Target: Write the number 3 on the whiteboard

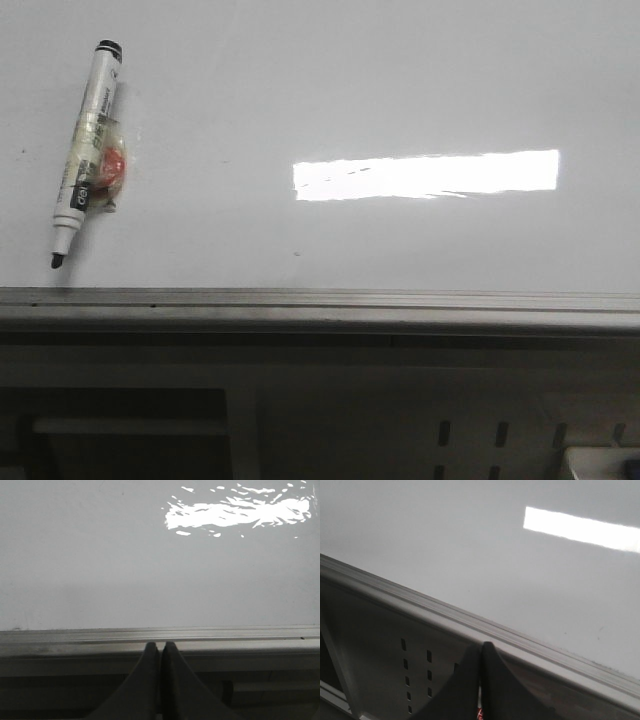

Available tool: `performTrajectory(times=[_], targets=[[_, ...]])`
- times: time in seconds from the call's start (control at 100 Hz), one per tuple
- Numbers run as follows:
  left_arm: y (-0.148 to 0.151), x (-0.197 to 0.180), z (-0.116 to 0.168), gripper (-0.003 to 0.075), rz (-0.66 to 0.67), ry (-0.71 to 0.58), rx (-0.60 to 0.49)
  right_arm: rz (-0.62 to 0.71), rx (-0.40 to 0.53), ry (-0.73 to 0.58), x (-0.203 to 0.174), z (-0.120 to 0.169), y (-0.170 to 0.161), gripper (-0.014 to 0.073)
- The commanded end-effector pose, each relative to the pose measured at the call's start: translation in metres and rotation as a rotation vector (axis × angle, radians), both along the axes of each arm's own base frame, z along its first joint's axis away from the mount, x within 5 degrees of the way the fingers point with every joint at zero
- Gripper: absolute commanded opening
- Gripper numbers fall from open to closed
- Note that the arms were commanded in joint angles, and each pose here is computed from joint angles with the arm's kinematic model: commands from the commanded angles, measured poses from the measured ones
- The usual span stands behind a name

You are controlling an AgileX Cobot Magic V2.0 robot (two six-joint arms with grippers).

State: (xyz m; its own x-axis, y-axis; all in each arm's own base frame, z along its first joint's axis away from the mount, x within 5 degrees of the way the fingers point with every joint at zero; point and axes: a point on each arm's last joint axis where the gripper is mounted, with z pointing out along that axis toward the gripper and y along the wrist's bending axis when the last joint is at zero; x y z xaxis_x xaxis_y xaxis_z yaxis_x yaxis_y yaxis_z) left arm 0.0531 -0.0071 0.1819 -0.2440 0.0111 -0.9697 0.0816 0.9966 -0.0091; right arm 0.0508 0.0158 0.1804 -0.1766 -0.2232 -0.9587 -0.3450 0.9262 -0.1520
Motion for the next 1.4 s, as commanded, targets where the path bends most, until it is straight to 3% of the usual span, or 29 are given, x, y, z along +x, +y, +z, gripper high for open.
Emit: performTrajectory(times=[0.0,0.55,0.62,0.73,0.88,1.02,1.1,1.2,1.29,1.39], targets=[[0.001,0.0,-0.006,-0.002,0.013,-0.034,-0.017,0.001,-0.019,-0.001,0.0,-0.007,0.0,-0.0054],[0.001,0.001,-0.005,-0.002,0.015,-0.047,-0.033,0.001,-0.019,-0.001,0.0,-0.007,0.0,-0.0054],[0.0,0.001,-0.001,-0.002,0.02,-0.081,-0.121,0.001,-0.019,-0.001,0.0,-0.007,0.0,-0.0054],[-0.005,0.002,0.004,-0.002,0.023,-0.105,-0.417,0.001,-0.021,-0.002,0.0,-0.007,0.0,-0.0054],[-0.005,0.002,0.005,-0.002,0.023,-0.108,-0.478,0.001,-0.035,-0.034,0.001,-0.005,-0.001,-0.0054],[-0.006,0.002,0.011,-0.002,0.041,-0.134,-0.727,0.014,-0.006,-0.163,0.002,0.007,0.001,-0.0054],[-0.005,0.002,0.013,-0.002,0.052,-0.144,-0.861,0.031,0.048,-0.31,0.002,0.021,0.003,-0.0054],[-0.005,0.002,0.014,-0.002,0.056,-0.147,-0.89,0.041,0.178,-0.487,-0.002,0.04,0.003,-0.0054],[-0.005,0.002,0.015,-0.002,0.057,-0.146,-0.93,0.012,0.371,-0.58,-0.005,0.053,-0.002,-0.0054],[-0.004,0.002,0.016,-0.002,0.073,-0.155,-1.045,-0.056,0.697,-0.471,-0.002,0.052,-0.01,-0.0054]])
